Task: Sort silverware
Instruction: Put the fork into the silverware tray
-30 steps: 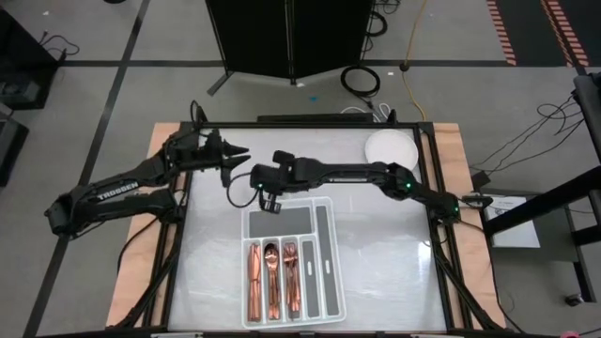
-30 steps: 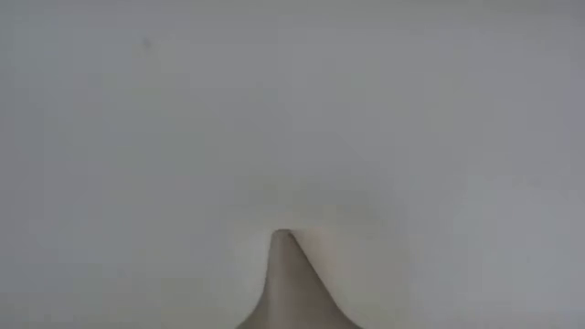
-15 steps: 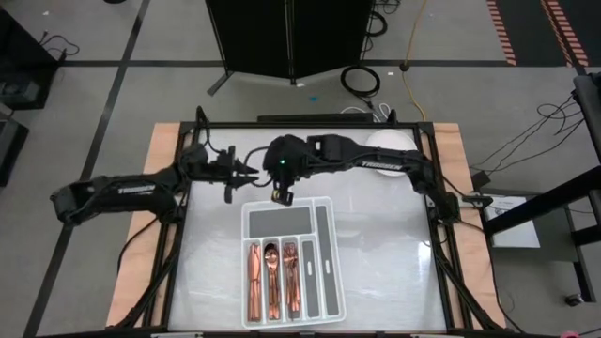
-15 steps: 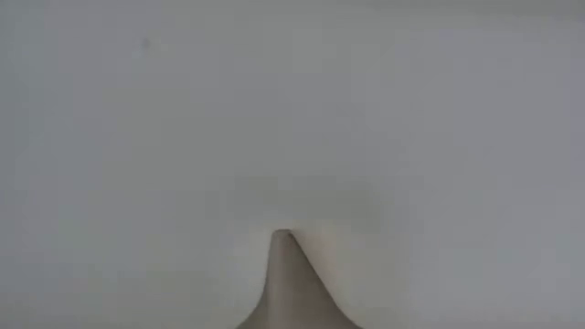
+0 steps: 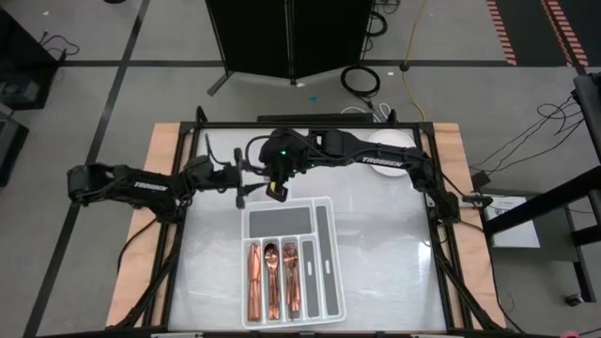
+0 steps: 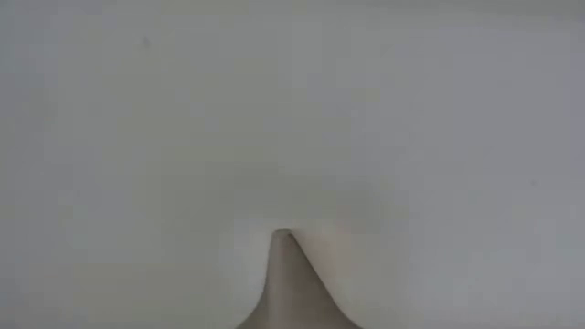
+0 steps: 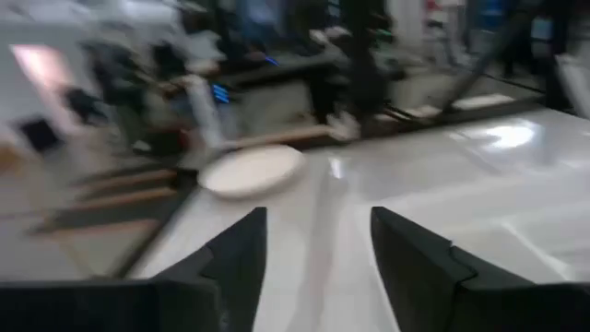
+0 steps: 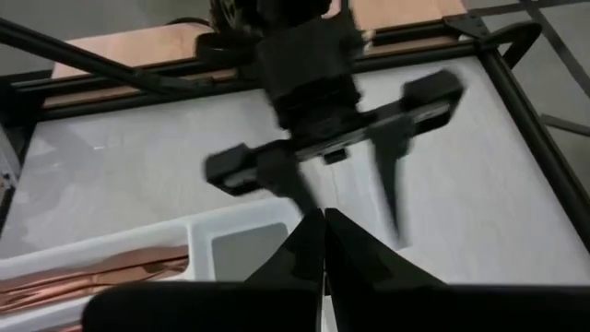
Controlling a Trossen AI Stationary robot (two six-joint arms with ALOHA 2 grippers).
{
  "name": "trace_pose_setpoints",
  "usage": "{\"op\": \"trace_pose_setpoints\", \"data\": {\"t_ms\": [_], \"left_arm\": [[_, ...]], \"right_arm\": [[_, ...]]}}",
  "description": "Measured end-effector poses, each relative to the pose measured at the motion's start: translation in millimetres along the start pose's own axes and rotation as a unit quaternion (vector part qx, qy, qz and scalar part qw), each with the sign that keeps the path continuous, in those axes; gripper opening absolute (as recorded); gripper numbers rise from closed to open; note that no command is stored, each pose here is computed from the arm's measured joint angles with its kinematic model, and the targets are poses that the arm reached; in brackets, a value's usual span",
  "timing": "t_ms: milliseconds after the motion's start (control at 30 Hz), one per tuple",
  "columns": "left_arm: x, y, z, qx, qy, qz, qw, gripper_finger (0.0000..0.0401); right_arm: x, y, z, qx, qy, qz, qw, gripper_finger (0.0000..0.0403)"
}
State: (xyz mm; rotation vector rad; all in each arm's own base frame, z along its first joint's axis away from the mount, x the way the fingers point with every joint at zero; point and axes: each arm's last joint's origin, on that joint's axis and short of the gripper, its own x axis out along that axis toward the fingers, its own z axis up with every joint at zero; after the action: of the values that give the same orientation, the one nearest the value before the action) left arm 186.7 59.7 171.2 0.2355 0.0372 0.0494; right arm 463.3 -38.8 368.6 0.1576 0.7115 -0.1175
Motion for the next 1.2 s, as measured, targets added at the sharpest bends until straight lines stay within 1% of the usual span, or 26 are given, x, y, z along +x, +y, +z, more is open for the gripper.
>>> {"op": "trace_pose_setpoints", "data": {"t_ms": [67, 100, 133, 200, 300, 500, 633, 700, 767, 833, 933, 967, 1000, 1100, 1200], "left_arm": [[1.5, 1.3, 2.9, 0.008, -0.016, 0.032, 0.999, 0.0211], [2.0, 1.7, 4.0, 0.01, -0.023, 0.037, 0.999, 0.0219], [2.9, 1.1, 4.5, 0.011, -0.027, 0.034, 0.999, 0.0227], [6.1, -1.2, 5.6, 0.008, -0.031, 0.008, 0.999, 0.0238], [13.1, -5.1, 7.7, 0.007, -0.033, -0.02, 0.999, 0.0244], [26.7, -7.4, 5.4, 0.003, -0.02, -0.035, 0.999, 0.0244], [30.6, -10.0, -0.1, 0.003, 0.004, -0.051, 0.999, 0.0238], [30.8, -11.4, -2.7, 0.009, 0.016, -0.061, 0.998, 0.0221], [30.8, -11.4, -2.4, 0.015, 0.013, -0.064, 0.998, 0.0189], [30.8, -11.5, -1.4, 0.019, 0.008, -0.064, 0.998, 0.0143], [31.5, -11.1, -0.5, 0.019, 0.007, -0.063, 0.998, 0.0049], [31.5, -11.0, -0.5, 0.019, 0.007, -0.062, 0.998, 0.0025], [31.6, -10.8, -0.6, 0.019, 0.008, -0.058, 0.998, 0.0015], [31.8, -10.7, -1.7, 0.017, 0.018, -0.044, 0.999, 0.0007], [31.8, -9.1, -1.6, 0.007, 0.023, -0.019, 1.0, 0.0005]], "right_arm": [[0.0, 0.3, -0.1, -0.002, 0.001, 0.003, 1.0, 0.0], [0.0, 0.2, -0.1, -0.002, 0.001, 0.004, 1.0, 0.0], [0.0, -0.1, 0.0, -0.002, 0.001, 0.004, 1.0, 0.0], [0.0, -0.3, 0.5, -0.004, -0.002, 0.004, 1.0, 0.0], [0.0, -0.1, 2.3, -0.007, -0.011, 0.009, 1.0, 0.0], [-0.1, 0.3, 2.7, -0.009, -0.013, 0.012, 1.0, 0.0], [0.0, 0.4, 2.3, -0.009, -0.011, 0.012, 1.0, 0.0], [0.0, 0.4, 1.9, -0.011, -0.009, 0.012, 1.0, 0.0], [0.0, 0.3, 1.3, -0.015, -0.005, 0.012, 1.0, 0.0], [0.0, 0.3, 1.1, -0.019, -0.005, 0.012, 1.0, 0.0], [0.0, 0.3, 1.4, -0.028, -0.006, 0.012, 1.0, 0.0], [0.0, 0.3, 1.4, -0.036, -0.006, 0.012, 0.999, 0.0], [0.0, 0.4, 0.7, -0.045, -0.003, 0.014, 0.999, 0.0], [-3.7, -0.7, -2.1, -0.071, 0.015, 0.011, 0.997, 0.0], [-11.6, -4.9, -2.3, -0.076, 0.022, 0.003, 0.997, 0.0]]}}
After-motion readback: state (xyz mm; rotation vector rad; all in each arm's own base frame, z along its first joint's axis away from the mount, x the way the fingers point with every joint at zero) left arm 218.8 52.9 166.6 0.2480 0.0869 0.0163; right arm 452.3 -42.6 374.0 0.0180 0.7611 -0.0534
